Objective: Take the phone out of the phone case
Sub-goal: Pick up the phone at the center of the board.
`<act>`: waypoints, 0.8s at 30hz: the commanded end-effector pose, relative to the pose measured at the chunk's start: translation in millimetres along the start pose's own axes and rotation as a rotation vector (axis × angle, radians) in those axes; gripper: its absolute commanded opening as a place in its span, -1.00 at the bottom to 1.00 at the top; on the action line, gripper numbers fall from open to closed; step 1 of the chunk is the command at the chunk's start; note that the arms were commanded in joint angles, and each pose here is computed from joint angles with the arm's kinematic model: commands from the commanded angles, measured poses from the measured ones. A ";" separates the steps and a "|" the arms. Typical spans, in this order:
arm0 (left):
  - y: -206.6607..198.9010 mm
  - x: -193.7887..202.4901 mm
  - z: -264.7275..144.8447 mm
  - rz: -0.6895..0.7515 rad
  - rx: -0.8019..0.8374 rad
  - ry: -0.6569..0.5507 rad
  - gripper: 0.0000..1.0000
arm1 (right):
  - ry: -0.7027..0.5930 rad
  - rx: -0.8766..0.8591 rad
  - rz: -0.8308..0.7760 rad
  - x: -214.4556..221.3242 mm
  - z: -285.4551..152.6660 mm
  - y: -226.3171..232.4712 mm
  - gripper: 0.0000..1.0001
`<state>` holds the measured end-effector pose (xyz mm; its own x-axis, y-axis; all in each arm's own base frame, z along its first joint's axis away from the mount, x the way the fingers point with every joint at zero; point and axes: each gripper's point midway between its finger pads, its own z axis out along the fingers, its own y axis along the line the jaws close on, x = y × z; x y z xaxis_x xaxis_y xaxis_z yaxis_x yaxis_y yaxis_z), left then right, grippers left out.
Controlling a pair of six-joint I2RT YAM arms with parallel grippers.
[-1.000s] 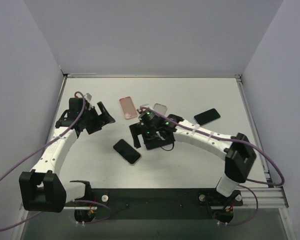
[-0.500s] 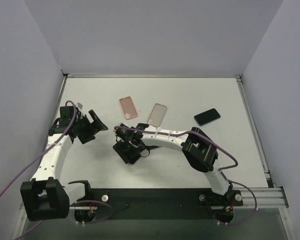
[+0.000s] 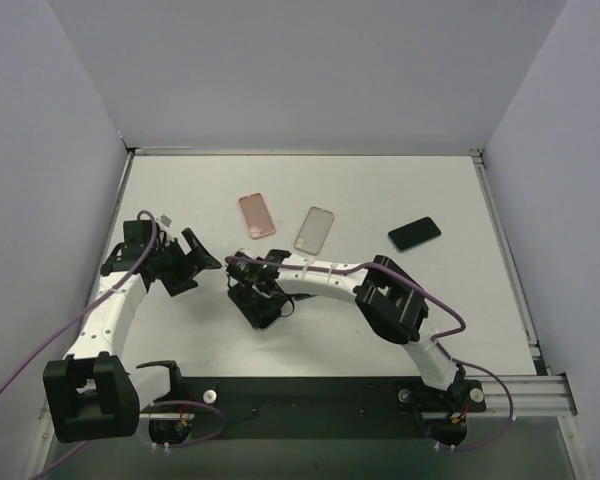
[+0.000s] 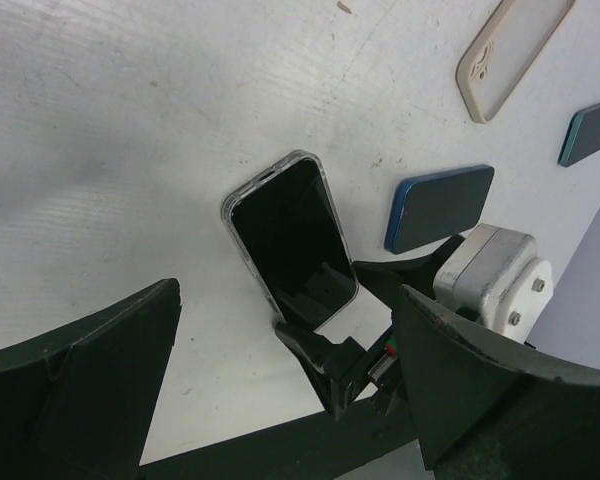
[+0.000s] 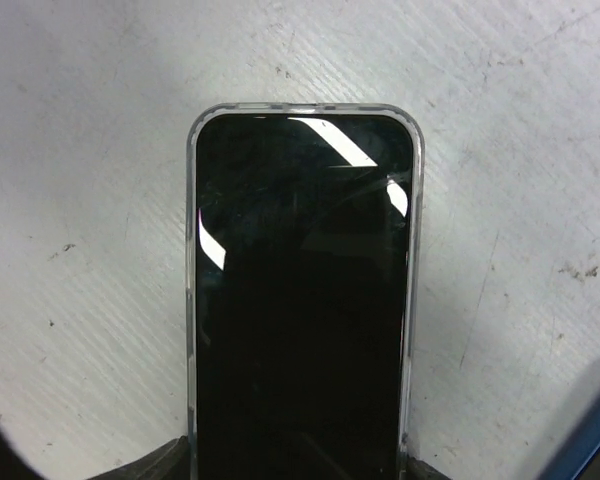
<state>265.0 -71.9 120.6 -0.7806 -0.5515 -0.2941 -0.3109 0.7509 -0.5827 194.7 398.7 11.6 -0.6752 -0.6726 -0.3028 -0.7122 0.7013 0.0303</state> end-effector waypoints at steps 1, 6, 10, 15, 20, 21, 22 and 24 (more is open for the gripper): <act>-2.6 4.7 3.7 -0.035 0.036 0.013 0.93 | 0.012 0.042 0.083 5.8 -2.6 -6.9 -0.83; -17.2 15.6 9.9 -0.133 0.167 0.026 0.92 | -0.086 -0.146 0.258 -12.3 -34.4 4.1 -1.00; -34.9 28.2 9.6 -0.192 0.316 0.062 0.89 | -0.233 -0.361 0.487 -44.9 -55.4 5.8 -1.00; -38.8 40.7 14.2 -0.206 0.363 0.093 0.87 | -0.308 -0.496 0.657 -66.0 -72.3 0.3 -1.00; -51.7 60.1 20.3 -0.184 0.385 0.143 0.84 | -0.286 -0.594 0.730 -73.0 -68.6 10.2 -1.00; -54.3 60.3 21.1 -0.195 0.389 0.138 0.81 | -0.297 -0.628 0.778 -79.9 -70.2 11.4 -1.00; -53.9 65.2 23.0 -0.198 0.393 0.142 0.78 | -0.283 -0.642 0.807 -76.9 -65.6 11.3 -1.00; -63.5 63.9 21.6 -0.152 0.430 0.104 0.74 | -0.272 -0.700 0.875 -81.7 -64.4 16.0 -1.00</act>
<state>237.3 -151.3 104.9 -0.8221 -0.5643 -0.0758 -0.2529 0.4812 -0.8394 227.7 421.2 68.8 -0.9744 0.0272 -0.2233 -0.1370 0.7156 0.6850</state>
